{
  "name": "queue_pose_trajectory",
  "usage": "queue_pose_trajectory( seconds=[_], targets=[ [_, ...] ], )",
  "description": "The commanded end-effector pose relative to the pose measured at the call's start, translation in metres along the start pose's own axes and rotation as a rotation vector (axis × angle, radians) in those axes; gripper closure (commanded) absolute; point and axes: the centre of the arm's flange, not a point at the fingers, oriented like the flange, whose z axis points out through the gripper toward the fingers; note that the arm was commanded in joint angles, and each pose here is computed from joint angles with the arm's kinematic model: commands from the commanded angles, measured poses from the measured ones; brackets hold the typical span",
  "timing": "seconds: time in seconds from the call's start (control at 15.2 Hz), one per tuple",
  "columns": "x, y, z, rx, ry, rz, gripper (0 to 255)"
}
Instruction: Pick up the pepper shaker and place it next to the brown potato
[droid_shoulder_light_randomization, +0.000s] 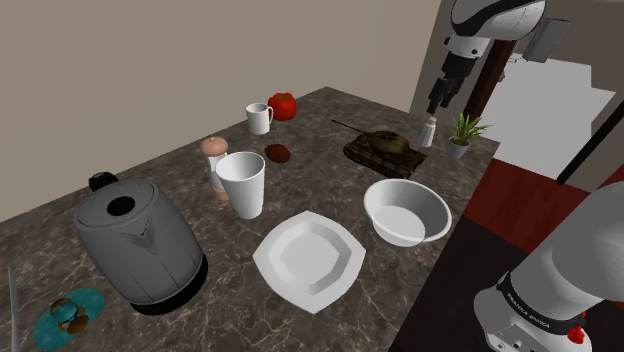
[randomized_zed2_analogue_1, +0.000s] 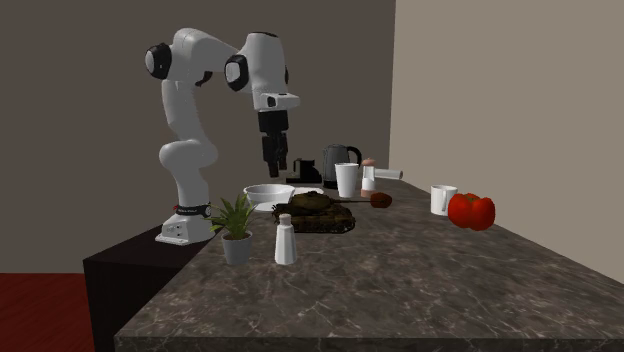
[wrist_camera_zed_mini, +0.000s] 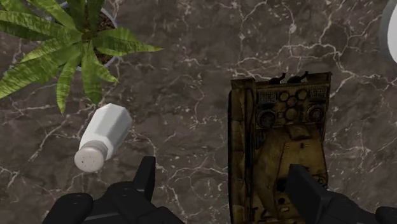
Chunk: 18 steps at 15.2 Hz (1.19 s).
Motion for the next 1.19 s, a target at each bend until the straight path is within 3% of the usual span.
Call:
queue_pose_trajectory(
  seconds=[0.0, 0.53, 1.12],
  targets=[
    [0.008, 0.025, 0.013, 0.000, -0.004, -0.010, 0],
    [0.042, 0.118, 0.053, 0.008, -0.016, -0.042, 0],
    [0.042, 0.122, 0.094, 0.008, -0.016, -0.043, 0]
  ],
)
